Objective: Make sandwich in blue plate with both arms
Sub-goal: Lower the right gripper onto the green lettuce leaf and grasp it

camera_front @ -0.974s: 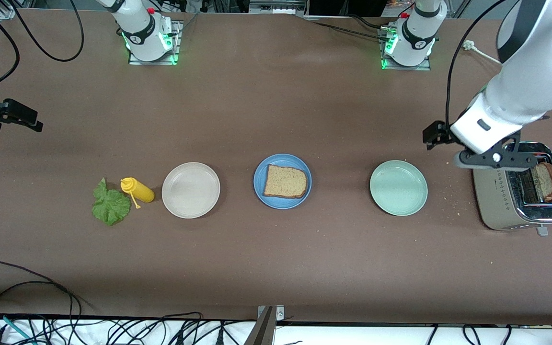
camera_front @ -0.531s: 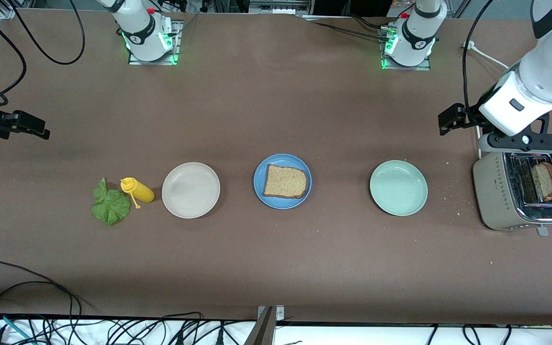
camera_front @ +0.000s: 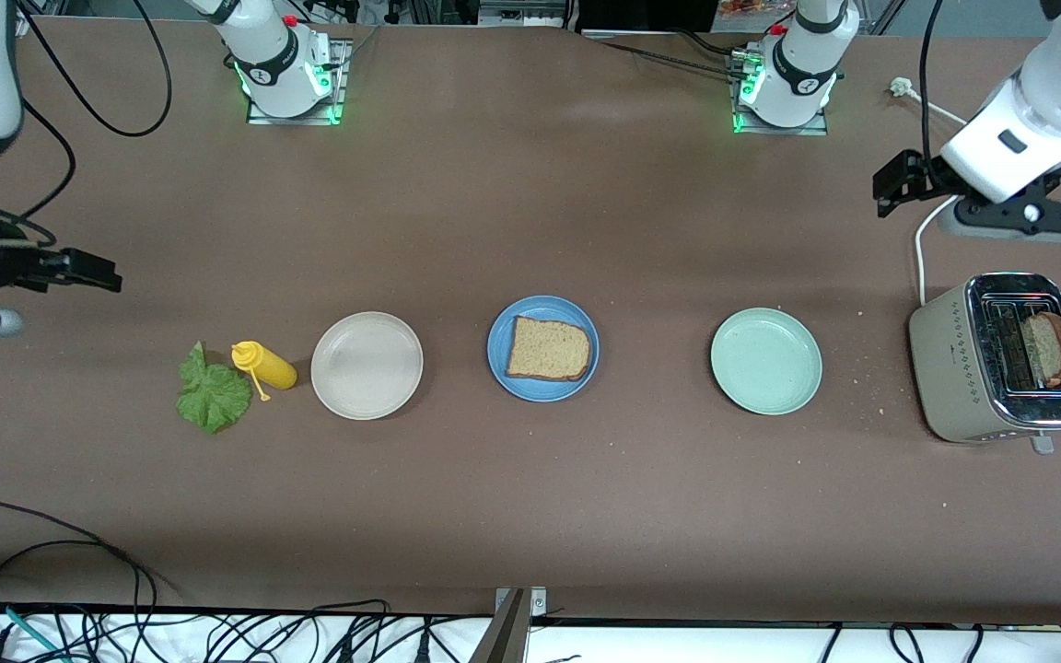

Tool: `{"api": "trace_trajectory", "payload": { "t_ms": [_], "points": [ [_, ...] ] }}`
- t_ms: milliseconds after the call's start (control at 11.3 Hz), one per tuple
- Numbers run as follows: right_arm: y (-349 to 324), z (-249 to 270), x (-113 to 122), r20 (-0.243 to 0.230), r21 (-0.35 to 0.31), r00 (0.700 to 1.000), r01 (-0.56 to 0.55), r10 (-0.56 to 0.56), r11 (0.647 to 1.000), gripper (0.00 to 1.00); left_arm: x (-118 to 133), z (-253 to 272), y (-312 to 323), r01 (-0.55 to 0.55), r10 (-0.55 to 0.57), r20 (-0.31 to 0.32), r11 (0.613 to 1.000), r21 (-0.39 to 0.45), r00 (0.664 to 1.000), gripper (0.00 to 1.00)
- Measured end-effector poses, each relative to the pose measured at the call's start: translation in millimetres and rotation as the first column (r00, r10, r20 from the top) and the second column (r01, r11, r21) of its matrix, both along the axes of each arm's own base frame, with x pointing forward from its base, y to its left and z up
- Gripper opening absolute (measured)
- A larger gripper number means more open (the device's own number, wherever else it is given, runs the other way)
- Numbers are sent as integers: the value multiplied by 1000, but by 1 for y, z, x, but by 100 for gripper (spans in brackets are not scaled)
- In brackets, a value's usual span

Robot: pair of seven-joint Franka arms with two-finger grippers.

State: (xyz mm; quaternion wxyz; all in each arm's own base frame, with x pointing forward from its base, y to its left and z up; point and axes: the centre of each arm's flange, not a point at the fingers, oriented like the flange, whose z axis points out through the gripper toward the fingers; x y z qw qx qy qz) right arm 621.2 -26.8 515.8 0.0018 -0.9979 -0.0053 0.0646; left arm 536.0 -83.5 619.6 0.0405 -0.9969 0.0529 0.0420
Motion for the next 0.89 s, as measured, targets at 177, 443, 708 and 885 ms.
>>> {"api": "trace_trajectory", "payload": {
  "t_ms": [177, 443, 708, 885],
  "points": [
    [1, -42, 17, -29, -12, 1000, -3, 3, 1000, 100, -13, 7, 0, 2, -1, 7, 1000, -12, 1000, 100],
    [2, -83, 38, -33, -15, 996, -84, 84, 996, 100, -14, -2, -4, 6, -6, -27, 1000, -16, 1000, 100],
    [-23, -148, 48, -24, -18, 991, -129, 128, 992, 100, -10, -12, -3, 4, -4, -46, 1000, -15, 999, 100],
    [-33, -206, 36, -35, -11, 993, -115, 114, 993, 100, -5, -17, 0, -2, 1, -55, 1000, -15, 998, 100]
  ]
}}
